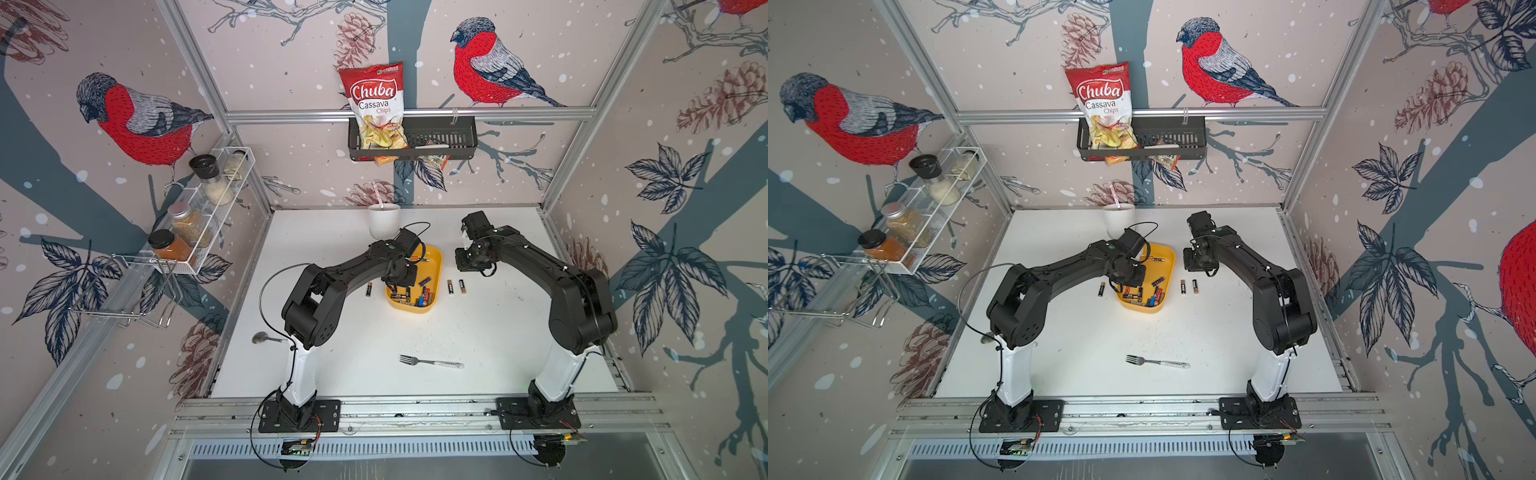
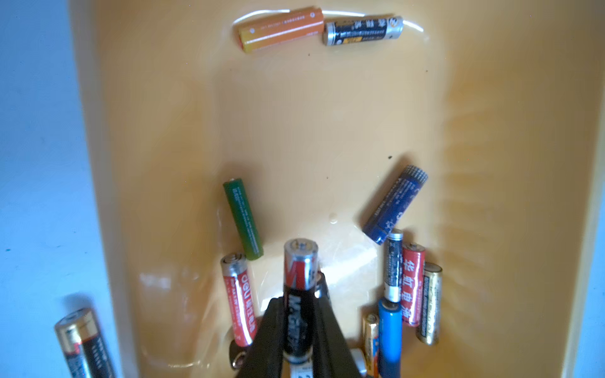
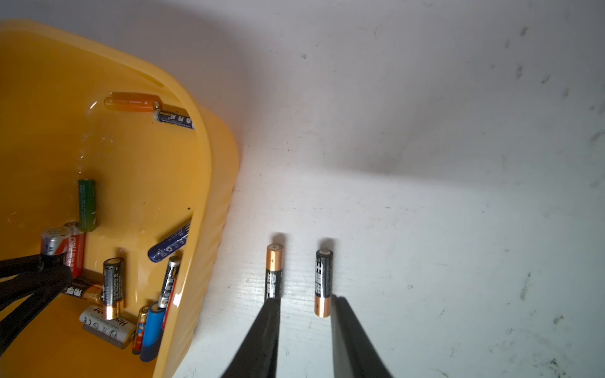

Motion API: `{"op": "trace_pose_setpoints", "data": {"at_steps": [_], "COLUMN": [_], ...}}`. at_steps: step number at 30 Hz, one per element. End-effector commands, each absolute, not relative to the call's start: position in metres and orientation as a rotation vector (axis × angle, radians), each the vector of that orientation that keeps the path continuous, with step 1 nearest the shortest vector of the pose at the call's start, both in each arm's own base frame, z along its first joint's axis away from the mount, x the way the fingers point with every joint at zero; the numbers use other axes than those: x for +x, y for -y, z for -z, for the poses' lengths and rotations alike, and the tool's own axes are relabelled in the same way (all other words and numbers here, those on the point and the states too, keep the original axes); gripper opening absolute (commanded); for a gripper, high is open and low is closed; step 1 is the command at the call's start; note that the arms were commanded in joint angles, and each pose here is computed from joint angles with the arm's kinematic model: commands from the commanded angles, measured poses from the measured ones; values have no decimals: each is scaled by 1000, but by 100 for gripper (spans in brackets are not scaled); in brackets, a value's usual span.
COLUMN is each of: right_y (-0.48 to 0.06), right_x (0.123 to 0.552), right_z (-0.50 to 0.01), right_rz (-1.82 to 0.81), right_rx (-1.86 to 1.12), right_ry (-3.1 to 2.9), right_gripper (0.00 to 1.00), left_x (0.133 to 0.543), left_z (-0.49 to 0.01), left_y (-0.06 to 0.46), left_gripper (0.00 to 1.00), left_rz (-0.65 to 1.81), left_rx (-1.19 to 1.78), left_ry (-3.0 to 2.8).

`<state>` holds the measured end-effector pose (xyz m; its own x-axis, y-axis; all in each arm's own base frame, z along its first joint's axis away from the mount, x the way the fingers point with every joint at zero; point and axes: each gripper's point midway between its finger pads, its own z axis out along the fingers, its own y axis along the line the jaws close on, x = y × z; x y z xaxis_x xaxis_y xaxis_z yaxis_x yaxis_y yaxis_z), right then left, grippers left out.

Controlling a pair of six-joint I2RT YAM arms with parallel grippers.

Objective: Take the batteries out of the storage box
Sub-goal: Pick up the battery from the storage box.

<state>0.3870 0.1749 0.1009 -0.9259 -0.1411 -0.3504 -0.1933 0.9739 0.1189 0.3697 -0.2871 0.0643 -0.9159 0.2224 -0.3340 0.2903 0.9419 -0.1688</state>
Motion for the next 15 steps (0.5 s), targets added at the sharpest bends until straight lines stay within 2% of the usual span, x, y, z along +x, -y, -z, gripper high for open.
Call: {"op": "trace_pose_setpoints", "data": {"at_steps": [1,15], "right_y": [-177,-196], "right_x": [387,398], "right_z": [-104,-109], "right_rz": [-222,-246], "right_rx": [-230,-266], "right_ry": [-2781,-2766], "right_gripper": [33,33], "left_x": [371,382], "left_z": [-77,-127], "left_y": [284,227], "left_gripper": [12,11], "left_rz": [337,340], "left_rx": [357,230], "left_ry": [-2772,-2700]}}
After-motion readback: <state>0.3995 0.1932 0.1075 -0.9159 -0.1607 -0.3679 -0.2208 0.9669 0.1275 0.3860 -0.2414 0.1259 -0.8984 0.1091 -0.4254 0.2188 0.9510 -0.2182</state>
